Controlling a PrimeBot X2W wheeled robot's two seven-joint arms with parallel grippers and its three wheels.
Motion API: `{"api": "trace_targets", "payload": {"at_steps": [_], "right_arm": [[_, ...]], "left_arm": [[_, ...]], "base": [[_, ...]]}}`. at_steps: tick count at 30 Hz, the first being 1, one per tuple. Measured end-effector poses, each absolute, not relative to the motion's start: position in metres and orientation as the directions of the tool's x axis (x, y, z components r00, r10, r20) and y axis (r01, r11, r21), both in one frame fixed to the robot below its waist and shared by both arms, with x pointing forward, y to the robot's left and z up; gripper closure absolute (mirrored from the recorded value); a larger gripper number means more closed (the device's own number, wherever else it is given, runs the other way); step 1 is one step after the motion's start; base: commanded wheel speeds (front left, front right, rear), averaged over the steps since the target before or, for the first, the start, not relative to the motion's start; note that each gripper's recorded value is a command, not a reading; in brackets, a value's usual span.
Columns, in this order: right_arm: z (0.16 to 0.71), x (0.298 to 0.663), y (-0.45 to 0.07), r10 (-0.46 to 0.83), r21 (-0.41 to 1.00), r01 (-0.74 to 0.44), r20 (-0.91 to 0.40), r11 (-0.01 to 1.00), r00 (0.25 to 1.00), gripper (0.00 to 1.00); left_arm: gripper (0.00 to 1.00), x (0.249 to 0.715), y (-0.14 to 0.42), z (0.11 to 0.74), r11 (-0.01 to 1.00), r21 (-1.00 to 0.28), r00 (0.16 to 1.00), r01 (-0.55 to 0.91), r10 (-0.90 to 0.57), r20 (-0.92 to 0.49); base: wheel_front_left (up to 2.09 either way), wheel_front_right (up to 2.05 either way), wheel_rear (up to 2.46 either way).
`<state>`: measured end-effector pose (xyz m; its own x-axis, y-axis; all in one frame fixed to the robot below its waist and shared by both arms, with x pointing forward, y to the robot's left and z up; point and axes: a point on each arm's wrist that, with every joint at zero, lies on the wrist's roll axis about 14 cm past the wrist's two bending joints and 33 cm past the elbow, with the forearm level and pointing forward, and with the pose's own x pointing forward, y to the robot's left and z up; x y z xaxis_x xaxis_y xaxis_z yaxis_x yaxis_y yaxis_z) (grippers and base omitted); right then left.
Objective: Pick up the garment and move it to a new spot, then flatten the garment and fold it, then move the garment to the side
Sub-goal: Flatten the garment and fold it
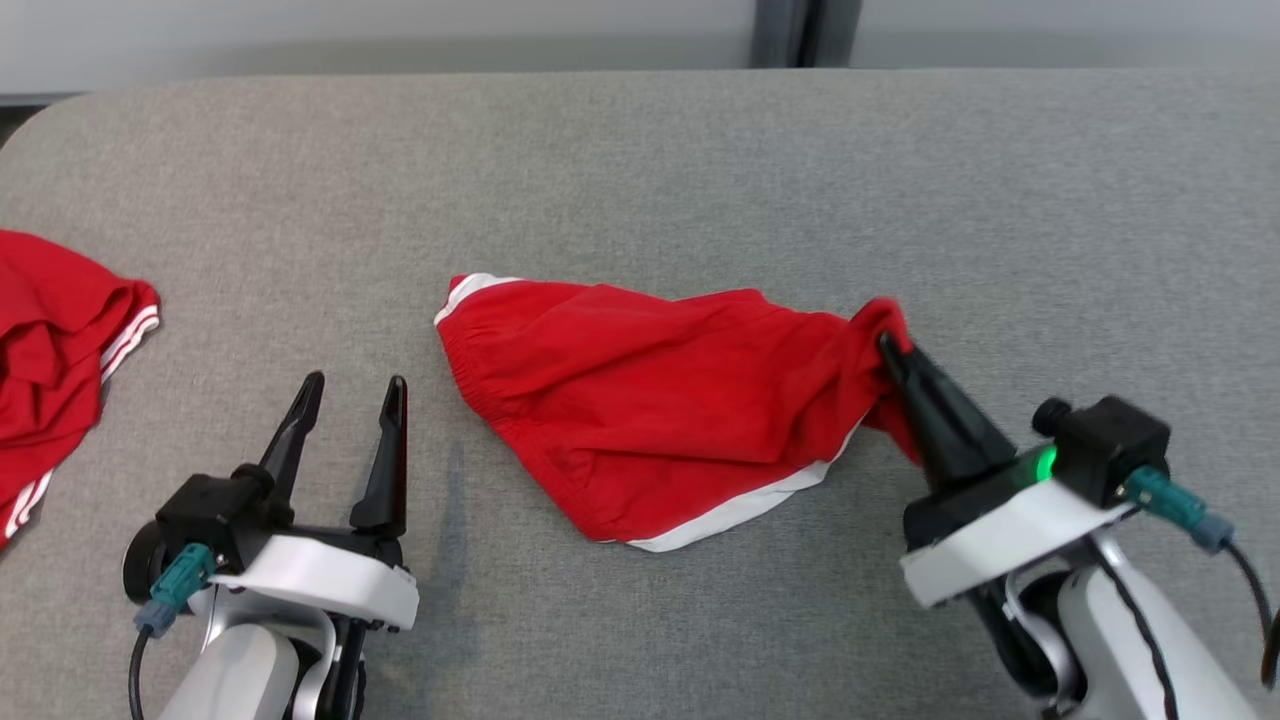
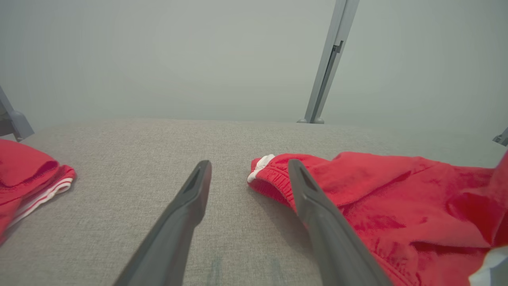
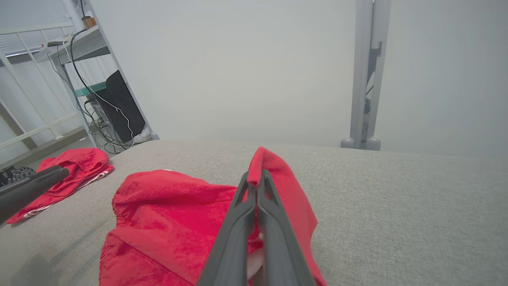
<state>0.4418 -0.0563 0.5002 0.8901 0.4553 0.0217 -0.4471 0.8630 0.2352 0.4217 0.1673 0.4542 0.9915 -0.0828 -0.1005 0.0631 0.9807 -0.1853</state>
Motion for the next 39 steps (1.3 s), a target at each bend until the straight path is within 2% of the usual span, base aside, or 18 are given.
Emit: {"api": "trace_targets", "payload": {"at_steps": [6, 15, 23, 25, 31, 39], "right_arm": [[0.492, 0.476, -0.06, 0.438, 0.235, -0.431, 0.024, 0.871, 0.898, 1.0], [0.44, 0.519, -0.053, 0.437, 0.263, -0.403, -0.089, 0.877, 0.895, 1.0], [0.414, 0.53, -0.045, 0.439, 0.29, -0.388, -0.139, 0.875, 0.888, 1.0], [0.415, 0.529, -0.045, 0.441, 0.285, -0.391, -0.134, 0.875, 0.888, 0.0], [0.428, 0.522, -0.062, 0.406, 0.274, -0.37, -0.087, 0.888, 0.91, 0.0], [0.447, 0.491, -0.111, 0.294, 0.247, -0.276, -0.037, 0.929, 0.955, 0.0]], "left_arm": [[0.0, 0.426, 0.173, 0.447, 0.981, -0.187, 0.991, 0.043, -0.066, -0.116], [0.0, 0.435, 0.18, 0.429, 0.982, -0.186, 0.988, 0.013, -0.041, -0.148], [0.0, 0.436, 0.18, 0.421, 0.982, -0.19, 0.986, 0.005, -0.037, -0.165], [0.0, 0.437, 0.179, 0.422, 0.982, -0.19, 0.986, 0.01, -0.041, -0.16], [0.0, 0.439, 0.174, 0.43, 0.981, -0.192, 0.989, 0.03, -0.057, -0.138], [0.0, 0.437, 0.168, 0.44, 0.98, -0.19, 0.991, 0.055, -0.077, -0.111]], "base": [[0.0, 0.0, 0.0], [0.0, 0.0, 0.0], [0.0, 0.0, 0.0], [0.0, 0.0, 0.0], [0.0, 0.0, 0.0], [0.0, 0.0, 0.0]]}}
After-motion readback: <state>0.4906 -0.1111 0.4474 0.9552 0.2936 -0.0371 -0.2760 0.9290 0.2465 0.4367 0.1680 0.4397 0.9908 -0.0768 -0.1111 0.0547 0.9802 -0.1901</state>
